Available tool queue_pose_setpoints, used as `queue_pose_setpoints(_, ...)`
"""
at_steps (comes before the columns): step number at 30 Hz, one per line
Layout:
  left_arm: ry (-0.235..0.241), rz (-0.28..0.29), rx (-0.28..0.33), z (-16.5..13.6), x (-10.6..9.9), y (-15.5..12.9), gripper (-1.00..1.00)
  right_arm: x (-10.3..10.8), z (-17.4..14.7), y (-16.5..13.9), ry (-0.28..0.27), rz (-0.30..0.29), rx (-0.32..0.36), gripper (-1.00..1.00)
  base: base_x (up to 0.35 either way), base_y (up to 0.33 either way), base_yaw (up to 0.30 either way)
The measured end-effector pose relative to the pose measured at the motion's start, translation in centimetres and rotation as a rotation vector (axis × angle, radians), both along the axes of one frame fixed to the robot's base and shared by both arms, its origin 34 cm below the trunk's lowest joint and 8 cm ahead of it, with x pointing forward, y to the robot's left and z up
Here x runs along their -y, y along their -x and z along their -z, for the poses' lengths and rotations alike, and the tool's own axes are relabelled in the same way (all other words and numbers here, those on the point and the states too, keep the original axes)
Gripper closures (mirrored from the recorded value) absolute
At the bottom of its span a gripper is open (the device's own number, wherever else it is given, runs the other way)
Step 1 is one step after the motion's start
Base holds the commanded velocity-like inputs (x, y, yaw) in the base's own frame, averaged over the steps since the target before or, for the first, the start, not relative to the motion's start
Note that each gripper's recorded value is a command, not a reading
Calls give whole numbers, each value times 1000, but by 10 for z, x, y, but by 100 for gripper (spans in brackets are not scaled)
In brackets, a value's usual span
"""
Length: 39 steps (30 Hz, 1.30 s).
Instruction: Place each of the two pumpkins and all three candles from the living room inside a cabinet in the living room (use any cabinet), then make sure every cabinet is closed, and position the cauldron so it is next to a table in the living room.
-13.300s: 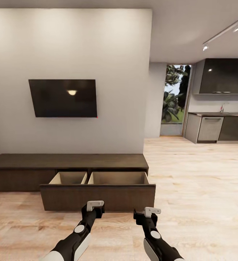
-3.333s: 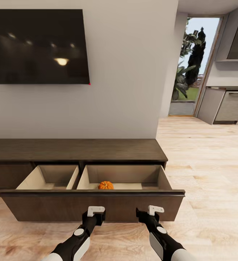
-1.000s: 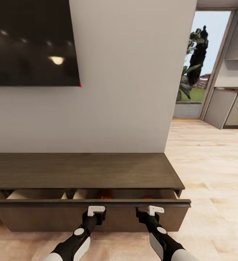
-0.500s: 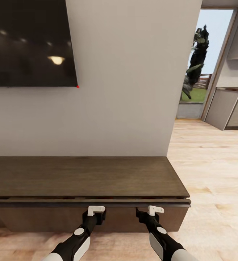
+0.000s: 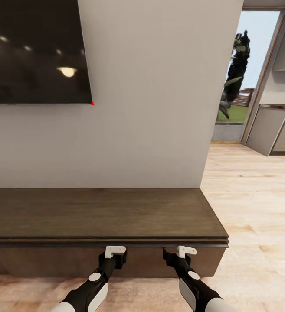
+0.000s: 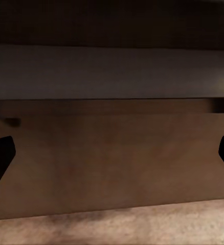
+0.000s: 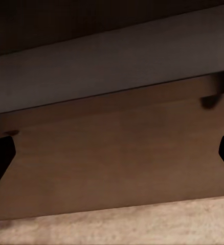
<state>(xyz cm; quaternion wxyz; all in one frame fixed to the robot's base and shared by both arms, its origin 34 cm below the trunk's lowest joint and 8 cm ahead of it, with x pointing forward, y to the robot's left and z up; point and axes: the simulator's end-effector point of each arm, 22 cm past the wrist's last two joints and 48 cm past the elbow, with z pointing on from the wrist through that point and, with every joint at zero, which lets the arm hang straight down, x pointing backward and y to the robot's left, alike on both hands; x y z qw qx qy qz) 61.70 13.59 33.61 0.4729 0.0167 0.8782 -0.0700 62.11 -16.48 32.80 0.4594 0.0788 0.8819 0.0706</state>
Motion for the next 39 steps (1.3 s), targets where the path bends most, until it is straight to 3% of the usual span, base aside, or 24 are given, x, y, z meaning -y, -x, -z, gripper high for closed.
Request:
queue_pose_setpoints(8,0,0,0,0,0,0,-100,0,0,0,0,-1,1,-100,-92,0,0)
queue_pose_setpoints(29,0,0,0,0,0,0,-100,1,0,0,-1,1,0,-100,-323,0,0)
queue_pose_setpoints(39,2,1,9,-4,1,-2,-100,2,-2,-1,-3,6,4,-100,-63,0,0)
